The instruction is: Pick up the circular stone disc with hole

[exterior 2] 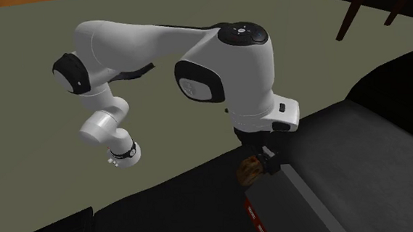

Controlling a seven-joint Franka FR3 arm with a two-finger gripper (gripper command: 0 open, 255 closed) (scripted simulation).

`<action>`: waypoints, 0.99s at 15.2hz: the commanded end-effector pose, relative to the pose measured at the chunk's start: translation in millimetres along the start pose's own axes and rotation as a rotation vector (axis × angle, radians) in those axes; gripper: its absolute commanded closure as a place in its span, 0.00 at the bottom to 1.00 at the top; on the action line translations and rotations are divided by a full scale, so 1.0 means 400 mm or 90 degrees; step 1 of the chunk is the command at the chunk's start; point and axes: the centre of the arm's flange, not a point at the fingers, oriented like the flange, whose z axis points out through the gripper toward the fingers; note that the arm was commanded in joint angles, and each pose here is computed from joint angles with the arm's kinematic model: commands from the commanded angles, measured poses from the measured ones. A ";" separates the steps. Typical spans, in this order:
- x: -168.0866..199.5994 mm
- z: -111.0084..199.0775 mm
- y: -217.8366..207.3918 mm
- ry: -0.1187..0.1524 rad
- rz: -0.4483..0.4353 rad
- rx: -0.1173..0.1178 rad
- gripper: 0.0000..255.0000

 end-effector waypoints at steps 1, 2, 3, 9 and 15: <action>-0.003 0.091 0.001 -0.018 0.003 0.017 0.00; -0.003 0.091 0.001 -0.018 0.003 0.017 0.00; -0.003 0.091 0.001 -0.018 0.003 0.017 0.00; -0.008 0.068 -0.013 -0.017 0.003 0.017 1.00; 0.001 0.065 0.003 -0.018 0.003 0.017 1.00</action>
